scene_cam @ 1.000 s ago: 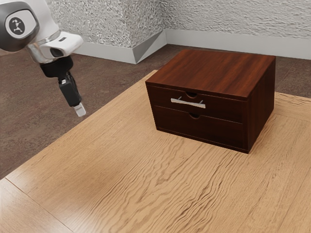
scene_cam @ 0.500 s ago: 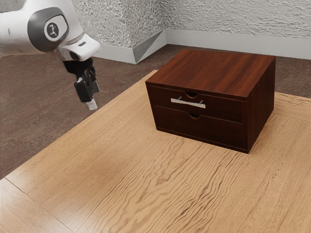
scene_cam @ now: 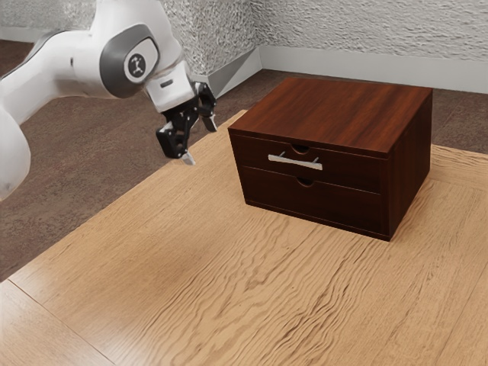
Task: Pull the drawer handle with one arm to open the drawer
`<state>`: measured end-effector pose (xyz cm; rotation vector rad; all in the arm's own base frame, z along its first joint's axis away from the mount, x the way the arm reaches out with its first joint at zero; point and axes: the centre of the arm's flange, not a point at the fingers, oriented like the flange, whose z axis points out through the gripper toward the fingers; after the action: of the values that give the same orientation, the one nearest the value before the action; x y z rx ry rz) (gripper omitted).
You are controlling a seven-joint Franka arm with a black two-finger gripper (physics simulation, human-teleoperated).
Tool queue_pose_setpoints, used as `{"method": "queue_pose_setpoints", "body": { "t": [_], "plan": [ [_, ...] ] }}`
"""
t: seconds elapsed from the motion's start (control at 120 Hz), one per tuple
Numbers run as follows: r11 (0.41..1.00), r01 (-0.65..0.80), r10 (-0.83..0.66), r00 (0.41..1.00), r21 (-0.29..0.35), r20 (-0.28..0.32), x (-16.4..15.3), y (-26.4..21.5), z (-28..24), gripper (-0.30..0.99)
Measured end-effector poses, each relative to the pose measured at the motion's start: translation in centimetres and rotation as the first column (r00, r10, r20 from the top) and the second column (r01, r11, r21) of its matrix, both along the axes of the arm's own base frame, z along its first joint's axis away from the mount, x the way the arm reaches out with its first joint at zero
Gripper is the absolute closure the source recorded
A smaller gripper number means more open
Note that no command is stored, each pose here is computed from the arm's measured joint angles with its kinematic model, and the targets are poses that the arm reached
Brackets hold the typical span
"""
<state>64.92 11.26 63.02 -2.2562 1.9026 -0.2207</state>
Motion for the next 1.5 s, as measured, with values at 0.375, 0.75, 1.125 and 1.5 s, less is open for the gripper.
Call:
{"method": "queue_pose_setpoints", "body": {
  "t": [0.375,0.75,1.125,1.5],
  "plan": [
    [0.974,0.132,-0.164,0.972,0.185,0.17,-1.9,0.7,0.8,0.0],
    [0.944,0.247,-0.289,0.94,0.22,0.183,2.7,-5.1,-2.2,0.0],
    [0.934,0.298,-0.333,0.927,0.198,0.172,3.7,-8.6,-4.2,0.21],
    [0.966,0.245,-0.256,0.945,0.078,0.204,4.0,-7.7,-4.9,0.42]
  ]
}}
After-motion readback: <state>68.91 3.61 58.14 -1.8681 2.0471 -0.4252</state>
